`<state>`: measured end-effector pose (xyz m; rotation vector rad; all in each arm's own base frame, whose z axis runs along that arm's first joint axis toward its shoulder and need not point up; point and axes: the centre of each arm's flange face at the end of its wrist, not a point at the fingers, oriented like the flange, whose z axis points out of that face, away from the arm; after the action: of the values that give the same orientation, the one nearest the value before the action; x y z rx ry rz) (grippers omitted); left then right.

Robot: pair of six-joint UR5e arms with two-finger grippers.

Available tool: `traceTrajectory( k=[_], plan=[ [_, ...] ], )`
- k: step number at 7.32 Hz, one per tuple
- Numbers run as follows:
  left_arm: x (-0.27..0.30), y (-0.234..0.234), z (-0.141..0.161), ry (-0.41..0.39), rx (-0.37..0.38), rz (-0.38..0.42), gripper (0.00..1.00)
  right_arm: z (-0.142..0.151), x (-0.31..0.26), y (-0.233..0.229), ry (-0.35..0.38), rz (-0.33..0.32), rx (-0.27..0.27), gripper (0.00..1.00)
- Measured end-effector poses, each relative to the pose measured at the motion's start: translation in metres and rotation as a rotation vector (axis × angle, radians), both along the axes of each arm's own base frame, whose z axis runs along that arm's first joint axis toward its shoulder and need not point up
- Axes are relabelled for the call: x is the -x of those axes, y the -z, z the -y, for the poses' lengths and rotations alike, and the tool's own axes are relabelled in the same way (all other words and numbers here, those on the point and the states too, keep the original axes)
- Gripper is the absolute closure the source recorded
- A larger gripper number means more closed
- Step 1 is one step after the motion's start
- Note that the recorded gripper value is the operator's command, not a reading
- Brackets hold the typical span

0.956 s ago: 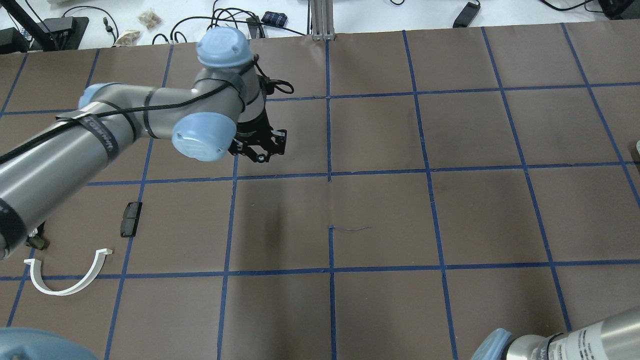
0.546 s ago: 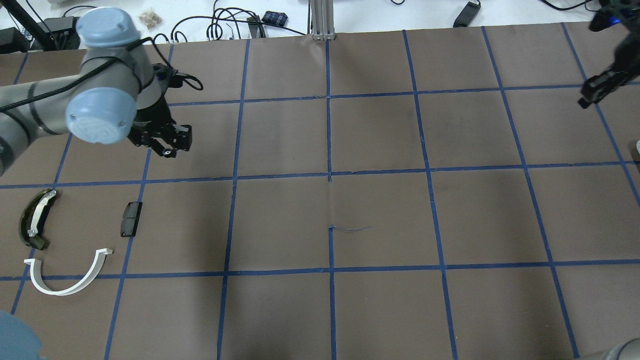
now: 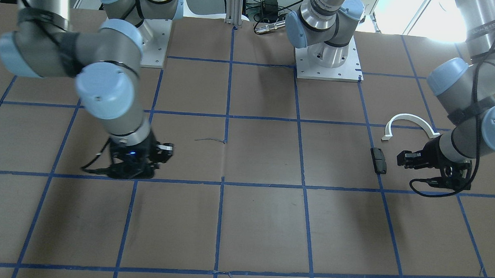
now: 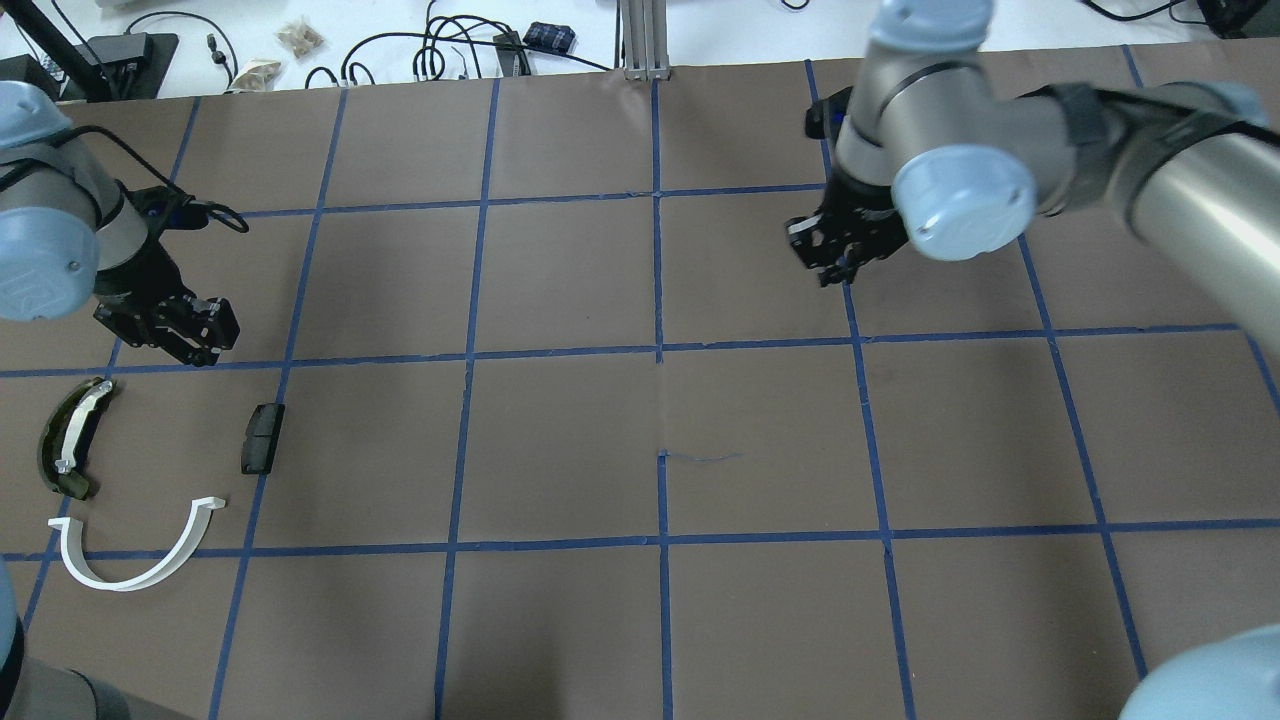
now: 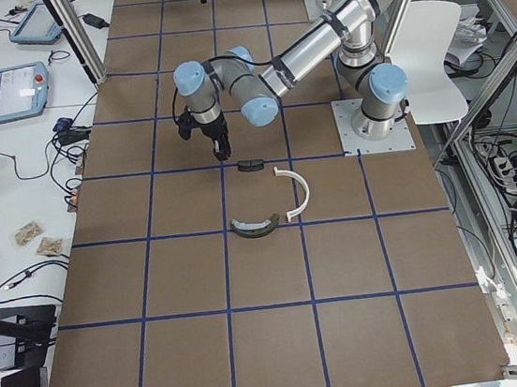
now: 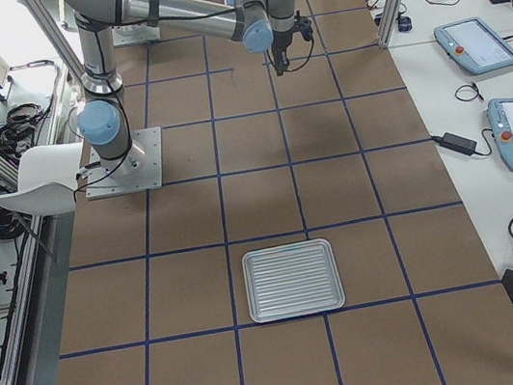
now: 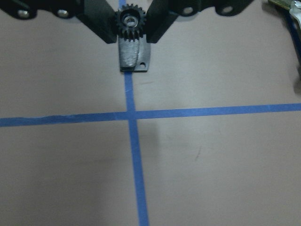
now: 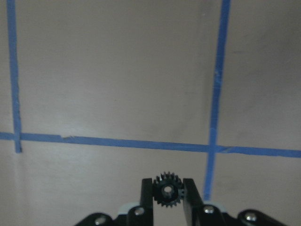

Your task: Place bearing gear from tray to pile

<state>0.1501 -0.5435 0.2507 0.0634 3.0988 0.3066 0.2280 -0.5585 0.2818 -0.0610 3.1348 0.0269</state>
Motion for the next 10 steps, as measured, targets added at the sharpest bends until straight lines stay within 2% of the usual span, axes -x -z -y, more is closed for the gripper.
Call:
traceTrajectory(
  k=[1, 2, 3, 4, 5, 6, 7, 9, 10],
  plan=[
    [-0.016, 0.020, -0.008, -0.003, 0.004, -0.017, 1.00, -0.022, -0.055, 0.031, 0.044, 0.002, 0.025, 0.97],
    [-0.023, 0.041, -0.018, 0.000, 0.008, -0.028, 0.75, -0.040, -0.088, 0.056, 0.069, 0.002, 0.033, 0.95],
    [-0.026, 0.058, -0.028, -0.005, 0.020, -0.032, 0.22, -0.050, -0.105, 0.070, 0.080, 0.007, 0.034, 0.91],
    [-0.028, 0.066, -0.033, -0.010, 0.051, -0.023, 0.00, -0.050, -0.113, 0.079, 0.081, 0.023, 0.039, 0.90],
    [-0.029, 0.063, -0.033, -0.013, 0.083, -0.017, 0.00, -0.048, -0.119, 0.086, 0.080, 0.043, 0.047, 0.88],
    [-0.027, 0.055, -0.030, -0.011, 0.110, -0.016, 0.00, -0.047, -0.121, 0.090, 0.078, 0.054, 0.051, 0.76],
    [-0.015, 0.043, -0.027, 0.006, 0.123, -0.024, 0.00, -0.046, -0.123, 0.091, 0.077, 0.057, 0.053, 0.01],
    [0.040, -0.008, -0.003, 0.078, 0.112, -0.042, 0.00, -0.045, -0.124, 0.087, 0.074, 0.058, 0.063, 0.00],
    [0.072, -0.039, 0.014, 0.076, 0.100, -0.043, 0.00, -0.041, -0.123, 0.075, 0.068, 0.061, 0.084, 0.00]
  ],
)
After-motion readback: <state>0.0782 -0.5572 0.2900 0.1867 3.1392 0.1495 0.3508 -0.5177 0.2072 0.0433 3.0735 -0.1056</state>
